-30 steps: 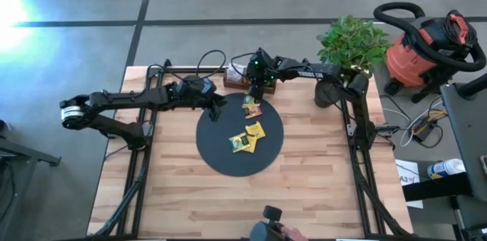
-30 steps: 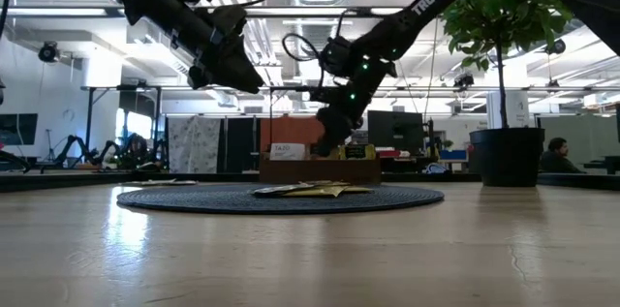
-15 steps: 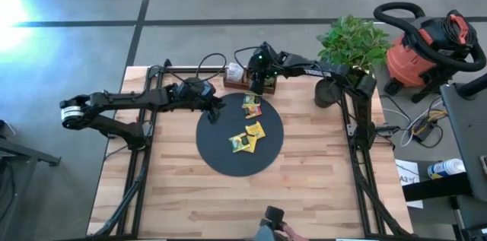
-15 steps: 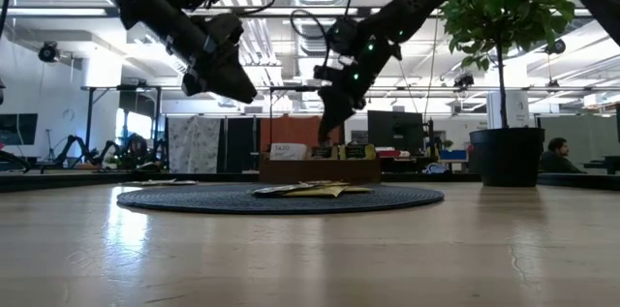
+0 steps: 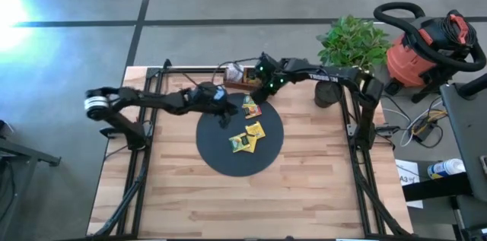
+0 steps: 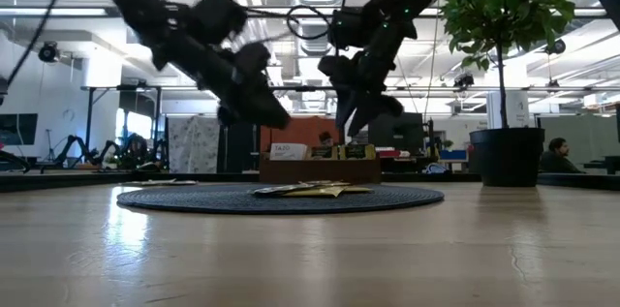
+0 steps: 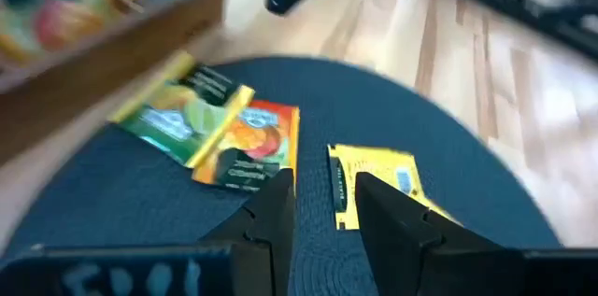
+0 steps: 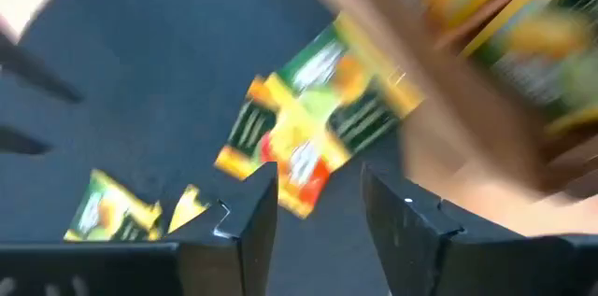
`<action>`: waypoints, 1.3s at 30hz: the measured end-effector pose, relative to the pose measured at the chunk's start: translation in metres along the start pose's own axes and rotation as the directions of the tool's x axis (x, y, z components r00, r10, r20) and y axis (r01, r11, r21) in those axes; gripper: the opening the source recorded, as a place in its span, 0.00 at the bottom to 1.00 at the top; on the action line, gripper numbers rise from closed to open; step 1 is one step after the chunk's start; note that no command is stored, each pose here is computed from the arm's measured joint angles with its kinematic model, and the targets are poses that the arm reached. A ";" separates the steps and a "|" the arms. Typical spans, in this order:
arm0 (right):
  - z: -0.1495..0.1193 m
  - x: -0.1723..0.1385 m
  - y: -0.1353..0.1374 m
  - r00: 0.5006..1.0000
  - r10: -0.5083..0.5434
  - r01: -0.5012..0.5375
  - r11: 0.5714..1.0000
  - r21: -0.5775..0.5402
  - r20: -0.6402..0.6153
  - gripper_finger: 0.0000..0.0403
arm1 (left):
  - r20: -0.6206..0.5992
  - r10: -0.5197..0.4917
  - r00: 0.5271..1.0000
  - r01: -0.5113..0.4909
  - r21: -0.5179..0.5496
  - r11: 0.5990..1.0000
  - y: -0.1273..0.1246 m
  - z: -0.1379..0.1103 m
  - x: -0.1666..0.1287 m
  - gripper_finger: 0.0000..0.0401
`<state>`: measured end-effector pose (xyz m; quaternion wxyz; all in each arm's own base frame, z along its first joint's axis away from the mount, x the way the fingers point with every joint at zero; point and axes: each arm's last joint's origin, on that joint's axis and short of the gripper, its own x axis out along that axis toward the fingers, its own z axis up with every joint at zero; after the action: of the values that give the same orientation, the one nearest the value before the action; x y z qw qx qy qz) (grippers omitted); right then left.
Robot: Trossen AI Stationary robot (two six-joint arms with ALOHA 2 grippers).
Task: Pick & Place Tea
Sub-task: Put the yellow tea bag into the middle section of the wooden organizer
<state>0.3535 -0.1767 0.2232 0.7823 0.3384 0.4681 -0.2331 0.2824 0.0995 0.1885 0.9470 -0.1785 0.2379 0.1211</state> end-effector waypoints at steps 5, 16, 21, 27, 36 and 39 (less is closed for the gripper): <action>-0.017 0.013 0.001 0.997 0.007 0.001 0.995 0.103 -0.072 0.36 | -0.084 -0.033 0.996 0.037 0.045 0.998 0.005 -0.002 0.036 0.27; -0.044 0.044 -0.007 0.996 0.032 -0.018 0.985 0.171 -0.083 0.34 | -0.228 0.052 0.972 -0.026 0.116 0.993 0.013 -0.006 0.058 0.27; -0.049 0.054 -0.005 0.997 0.070 -0.067 0.986 0.155 -0.020 0.33 | -0.217 0.134 0.967 -0.110 0.120 0.987 0.019 -0.006 0.054 0.27; -0.053 0.063 -0.010 0.995 0.091 -0.096 0.987 0.132 0.045 0.31 | -0.205 0.179 0.962 -0.173 0.045 0.984 0.031 -0.004 0.052 0.28; -0.070 0.073 -0.021 0.998 0.061 -0.063 0.991 0.117 0.022 0.30 | -0.224 0.176 0.959 -0.175 0.023 0.984 0.042 -0.012 0.062 0.28; -0.071 0.073 -0.021 0.998 0.061 -0.062 0.991 0.117 0.020 0.29 | -0.224 0.168 0.960 -0.169 0.015 0.985 0.043 -0.014 0.066 0.28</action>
<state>0.3315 -0.1409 0.1276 0.7716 0.3963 0.4365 -0.2388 0.3198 0.1428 0.1324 0.8999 -0.1722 0.3574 0.1811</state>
